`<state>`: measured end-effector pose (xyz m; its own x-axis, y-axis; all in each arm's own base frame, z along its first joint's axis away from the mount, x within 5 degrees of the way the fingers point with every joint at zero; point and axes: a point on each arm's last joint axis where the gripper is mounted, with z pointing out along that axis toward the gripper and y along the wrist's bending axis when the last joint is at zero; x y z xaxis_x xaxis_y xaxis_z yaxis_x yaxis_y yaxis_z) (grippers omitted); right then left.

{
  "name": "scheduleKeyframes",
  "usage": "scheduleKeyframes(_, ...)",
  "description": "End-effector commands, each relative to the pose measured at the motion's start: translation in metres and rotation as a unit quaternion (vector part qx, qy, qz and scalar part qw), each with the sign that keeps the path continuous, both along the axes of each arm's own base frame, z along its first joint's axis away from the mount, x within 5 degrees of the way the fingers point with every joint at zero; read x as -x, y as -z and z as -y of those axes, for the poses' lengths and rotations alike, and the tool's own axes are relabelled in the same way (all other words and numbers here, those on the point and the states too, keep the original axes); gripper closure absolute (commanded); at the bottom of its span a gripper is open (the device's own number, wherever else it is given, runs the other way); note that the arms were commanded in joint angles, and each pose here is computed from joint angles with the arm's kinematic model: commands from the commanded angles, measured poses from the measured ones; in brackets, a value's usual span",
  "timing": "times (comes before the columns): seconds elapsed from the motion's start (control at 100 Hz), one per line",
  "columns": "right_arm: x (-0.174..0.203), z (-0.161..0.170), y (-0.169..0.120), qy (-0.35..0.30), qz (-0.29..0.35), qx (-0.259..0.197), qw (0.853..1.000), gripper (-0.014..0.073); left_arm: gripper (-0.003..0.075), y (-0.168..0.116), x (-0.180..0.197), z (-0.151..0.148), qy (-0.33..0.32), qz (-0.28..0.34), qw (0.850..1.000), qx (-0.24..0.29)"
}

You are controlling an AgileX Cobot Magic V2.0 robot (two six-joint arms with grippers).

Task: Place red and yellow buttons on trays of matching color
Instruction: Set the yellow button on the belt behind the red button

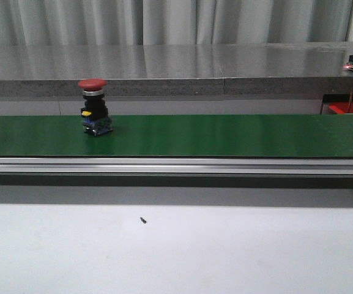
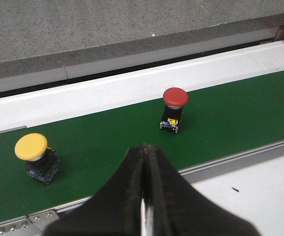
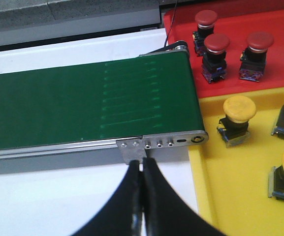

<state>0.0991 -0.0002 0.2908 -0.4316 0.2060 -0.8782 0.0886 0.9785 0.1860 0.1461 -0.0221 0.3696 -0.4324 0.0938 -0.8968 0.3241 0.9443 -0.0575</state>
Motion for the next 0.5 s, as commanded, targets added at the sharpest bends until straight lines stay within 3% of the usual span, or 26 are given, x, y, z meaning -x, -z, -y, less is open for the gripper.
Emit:
scheduleKeyframes(0.0,-0.003,0.0,-0.013,0.001,0.042,0.003,0.999,0.0717,0.074,-0.007,0.012,0.001,-0.013,0.049,0.999,0.013)
scheduleKeyframes(0.49,-0.002,0.0,-0.015,-0.004,0.03,0.012,0.999,0.0717,0.074,0.027,0.079,0.005,-0.027,0.133,0.991,0.018)
